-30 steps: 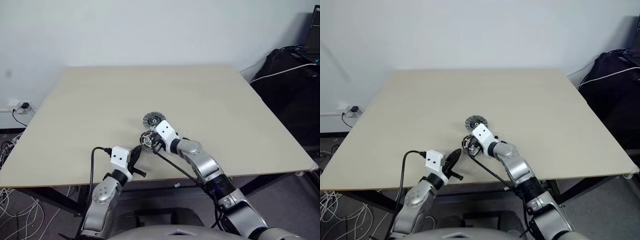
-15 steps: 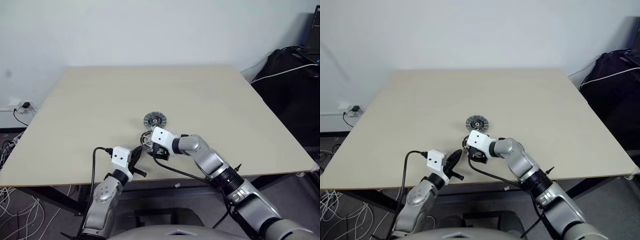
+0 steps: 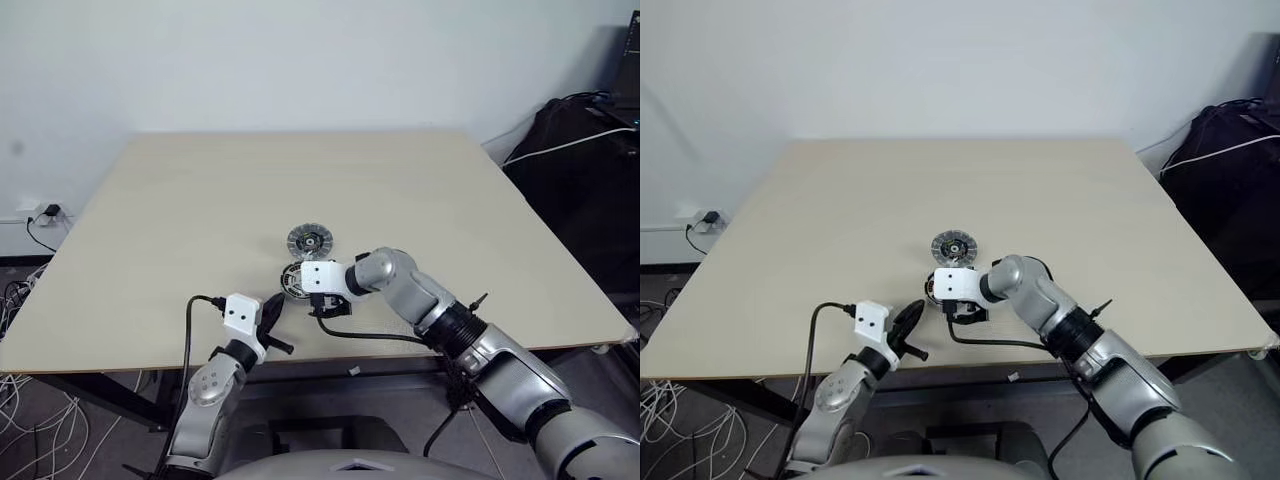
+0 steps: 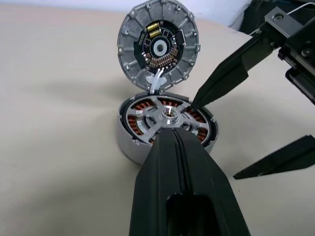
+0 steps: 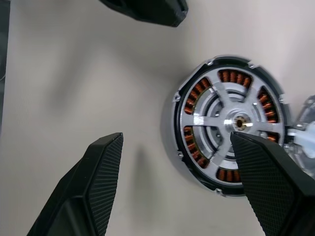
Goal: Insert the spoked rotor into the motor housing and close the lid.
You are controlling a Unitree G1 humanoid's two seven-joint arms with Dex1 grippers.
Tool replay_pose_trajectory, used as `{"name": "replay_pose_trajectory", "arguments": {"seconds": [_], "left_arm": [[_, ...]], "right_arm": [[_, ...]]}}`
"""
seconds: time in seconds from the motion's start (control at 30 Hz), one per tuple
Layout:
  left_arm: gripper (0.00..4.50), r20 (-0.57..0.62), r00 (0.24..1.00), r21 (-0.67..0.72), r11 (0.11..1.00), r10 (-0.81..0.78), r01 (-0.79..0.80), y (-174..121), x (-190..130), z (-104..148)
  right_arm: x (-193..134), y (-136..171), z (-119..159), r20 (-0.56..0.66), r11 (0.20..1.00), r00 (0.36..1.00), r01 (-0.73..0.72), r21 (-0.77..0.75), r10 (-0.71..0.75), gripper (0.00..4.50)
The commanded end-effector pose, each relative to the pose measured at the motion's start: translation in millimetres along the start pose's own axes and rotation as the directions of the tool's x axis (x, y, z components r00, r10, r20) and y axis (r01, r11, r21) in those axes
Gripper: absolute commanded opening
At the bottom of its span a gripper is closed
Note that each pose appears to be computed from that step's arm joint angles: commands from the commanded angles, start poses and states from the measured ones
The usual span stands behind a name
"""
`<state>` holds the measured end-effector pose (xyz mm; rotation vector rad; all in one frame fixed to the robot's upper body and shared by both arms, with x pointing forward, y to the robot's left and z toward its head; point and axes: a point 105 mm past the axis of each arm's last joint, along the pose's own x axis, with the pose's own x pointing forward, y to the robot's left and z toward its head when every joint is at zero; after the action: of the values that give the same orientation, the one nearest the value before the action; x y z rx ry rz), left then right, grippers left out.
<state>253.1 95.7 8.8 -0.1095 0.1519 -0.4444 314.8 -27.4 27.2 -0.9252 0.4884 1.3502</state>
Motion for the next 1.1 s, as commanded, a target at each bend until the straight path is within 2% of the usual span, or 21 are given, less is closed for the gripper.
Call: {"name": "replay_pose_trajectory", "arguments": {"seconds": [0.03, 0.5, 0.63, 0.9, 0.93, 1.1], "left_arm": [[0.00, 0.057, 0.998, 0.001, 1.000, -0.002, 0.002, -1, 3, 13], [0.00, 0.063, 0.998, 0.003, 1.000, 0.002, -0.003, -3, 3, 16], [0.00, 0.065, 0.998, 0.002, 1.000, 0.005, -0.006, -3, 2, 16], [0.00, 0.064, 0.998, 0.001, 1.000, 0.007, -0.007, -3, 1, 15], [0.00, 0.064, 0.998, 0.000, 1.000, 0.007, -0.007, -3, 1, 15], [0.00, 0.063, 0.998, -0.003, 1.000, 0.010, -0.009, -2, 1, 14]], "right_arm": [[-2, -9, 8, 0.005, 0.999, 1.000, 0.004, -0.041, -0.004, 3.75], [7, -13, 4, -0.008, 0.999, 1.000, -0.012, -0.032, 0.012, 3.75], [8, -14, 4, -0.006, 1.000, 1.000, -0.009, -0.027, 0.009, 2.87], [7, -12, 2, -0.010, 1.000, 1.000, -0.009, -0.027, 0.009, 0.30], [7, -12, 2, -0.010, 1.000, 1.000, -0.009, -0.027, 0.008, 0.10], [7, -11, 2, -0.006, 1.000, 1.000, -0.006, -0.020, 0.006, 0.10]]}}
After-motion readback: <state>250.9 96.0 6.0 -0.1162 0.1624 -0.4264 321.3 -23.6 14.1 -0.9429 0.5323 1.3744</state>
